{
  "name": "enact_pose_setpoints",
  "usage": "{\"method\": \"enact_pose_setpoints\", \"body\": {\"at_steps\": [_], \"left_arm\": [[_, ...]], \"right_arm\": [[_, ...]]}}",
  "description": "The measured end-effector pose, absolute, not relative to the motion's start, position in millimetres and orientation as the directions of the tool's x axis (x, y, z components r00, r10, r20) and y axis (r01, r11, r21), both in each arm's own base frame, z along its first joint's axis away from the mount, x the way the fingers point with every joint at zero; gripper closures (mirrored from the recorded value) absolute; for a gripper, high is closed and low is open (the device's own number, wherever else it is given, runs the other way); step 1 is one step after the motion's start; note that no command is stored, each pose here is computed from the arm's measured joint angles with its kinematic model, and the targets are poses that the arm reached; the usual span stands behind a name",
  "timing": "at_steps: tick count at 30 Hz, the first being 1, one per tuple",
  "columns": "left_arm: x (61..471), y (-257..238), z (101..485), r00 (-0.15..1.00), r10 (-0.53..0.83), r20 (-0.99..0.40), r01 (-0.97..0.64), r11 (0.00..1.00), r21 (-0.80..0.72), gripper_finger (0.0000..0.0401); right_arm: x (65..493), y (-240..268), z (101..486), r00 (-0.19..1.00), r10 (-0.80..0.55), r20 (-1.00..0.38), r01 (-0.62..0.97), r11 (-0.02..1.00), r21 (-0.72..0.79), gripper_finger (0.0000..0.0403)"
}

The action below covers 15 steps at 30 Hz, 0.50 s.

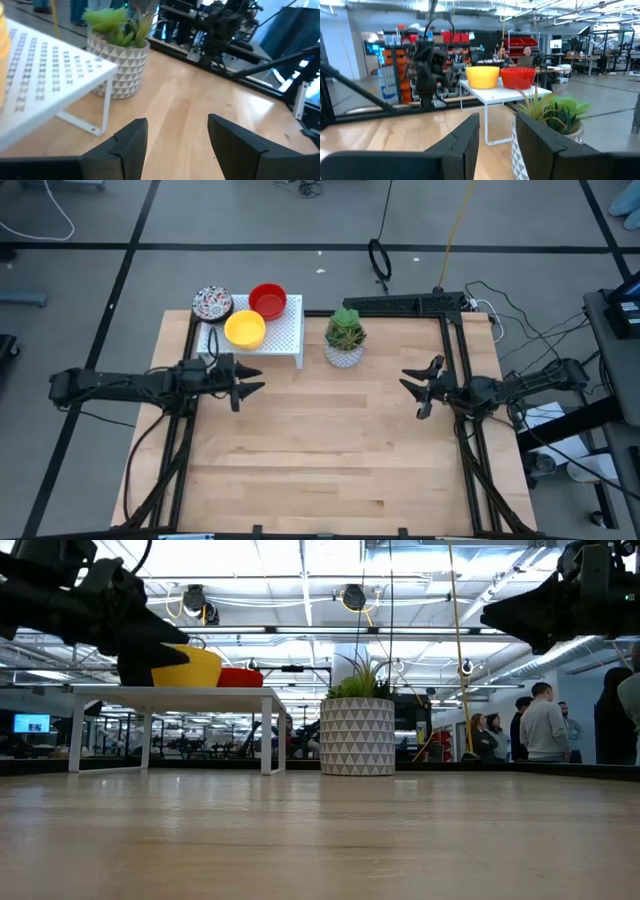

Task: Pick & Place Mini bowls
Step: Return to Home Position

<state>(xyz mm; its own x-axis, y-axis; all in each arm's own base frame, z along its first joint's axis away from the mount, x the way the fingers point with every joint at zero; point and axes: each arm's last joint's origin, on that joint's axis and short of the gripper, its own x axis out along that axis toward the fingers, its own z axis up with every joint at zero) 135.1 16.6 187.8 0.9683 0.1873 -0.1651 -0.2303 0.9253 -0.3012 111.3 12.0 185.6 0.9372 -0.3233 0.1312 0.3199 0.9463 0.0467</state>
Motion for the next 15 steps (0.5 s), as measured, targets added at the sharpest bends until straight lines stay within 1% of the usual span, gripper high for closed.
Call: {"method": "enact_pose_setpoints", "body": {"at_steps": [8,15], "left_arm": [[132,14,172,0.941,0.267,-0.209,-0.322,0.894,-0.312,0.0189],[132,14,171,0.936,0.273,-0.223,-0.332,0.895,-0.298,0.0189]], "right_arm": [[103,10,194,0.92,-0.328,0.213,0.313,0.944,0.101,0.0286],[94,8,201,0.898,-0.334,0.288,0.302,0.941,0.15,0.0286]]}}
